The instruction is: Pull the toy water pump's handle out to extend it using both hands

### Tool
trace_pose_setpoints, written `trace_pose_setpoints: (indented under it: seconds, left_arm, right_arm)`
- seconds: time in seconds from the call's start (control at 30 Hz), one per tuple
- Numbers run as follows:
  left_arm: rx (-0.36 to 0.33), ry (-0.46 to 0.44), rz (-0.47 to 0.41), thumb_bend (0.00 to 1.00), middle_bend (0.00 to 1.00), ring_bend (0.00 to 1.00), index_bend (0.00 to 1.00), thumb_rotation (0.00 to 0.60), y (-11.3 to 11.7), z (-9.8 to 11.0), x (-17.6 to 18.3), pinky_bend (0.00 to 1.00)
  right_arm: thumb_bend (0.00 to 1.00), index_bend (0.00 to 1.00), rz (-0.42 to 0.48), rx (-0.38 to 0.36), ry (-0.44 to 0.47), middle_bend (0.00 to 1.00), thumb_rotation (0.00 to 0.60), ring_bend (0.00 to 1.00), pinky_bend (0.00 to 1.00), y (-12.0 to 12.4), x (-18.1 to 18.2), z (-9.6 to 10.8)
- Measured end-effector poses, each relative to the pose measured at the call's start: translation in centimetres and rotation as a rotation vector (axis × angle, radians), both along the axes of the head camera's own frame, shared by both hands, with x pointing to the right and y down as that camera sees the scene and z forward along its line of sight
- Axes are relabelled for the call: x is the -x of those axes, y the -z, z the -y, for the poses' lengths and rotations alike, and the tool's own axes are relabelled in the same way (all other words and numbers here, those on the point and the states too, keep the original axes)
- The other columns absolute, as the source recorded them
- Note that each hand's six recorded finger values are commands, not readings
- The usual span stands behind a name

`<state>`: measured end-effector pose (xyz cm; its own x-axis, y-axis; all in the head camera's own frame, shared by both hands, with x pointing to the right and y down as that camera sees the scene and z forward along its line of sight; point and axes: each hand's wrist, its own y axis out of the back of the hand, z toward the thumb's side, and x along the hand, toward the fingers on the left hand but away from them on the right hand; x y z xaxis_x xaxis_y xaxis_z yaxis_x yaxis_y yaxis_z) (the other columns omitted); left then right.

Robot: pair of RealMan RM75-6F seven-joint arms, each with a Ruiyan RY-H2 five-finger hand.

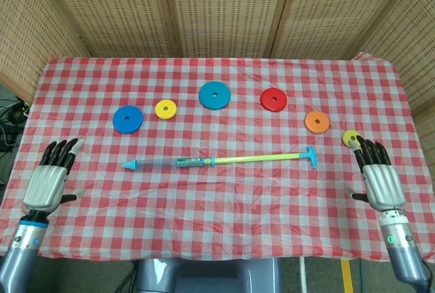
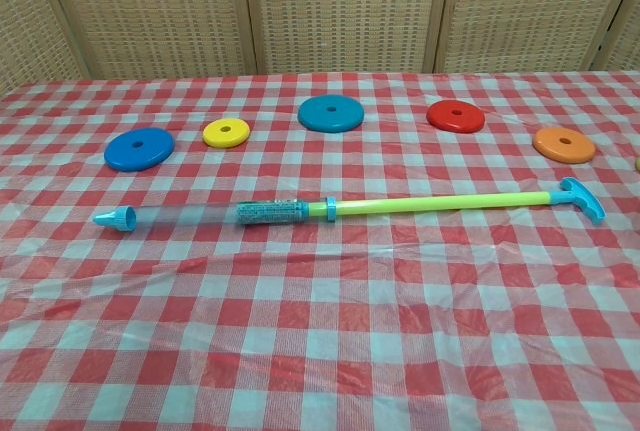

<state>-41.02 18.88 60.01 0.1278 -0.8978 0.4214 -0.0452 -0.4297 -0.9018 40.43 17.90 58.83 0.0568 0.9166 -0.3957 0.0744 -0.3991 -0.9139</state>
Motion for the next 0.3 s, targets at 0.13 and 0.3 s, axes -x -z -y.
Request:
trace_pose_setpoints:
  seconds: [0.13,0.3]
  left_arm:
    - [0.011,0.004,0.042,0.09,0.00,0.00,0.00,0.600,-0.4,-1.8,2.2,0.00]
    - [-0.004,0.013,0.053,0.09,0.00,0.00,0.00,0.600,0.2,-3.0,3.1,0.00]
  right_arm:
    - [0.03,0.00,0.009,-0.014,0.007,0.00,0.600,0.00,0.00,0.6,-0.7,-2.4]
    - [0.03,0.00,0.041,-0.004,0.018,0.00,0.600,0.00,0.00,0.3,-0.6,-4.5]
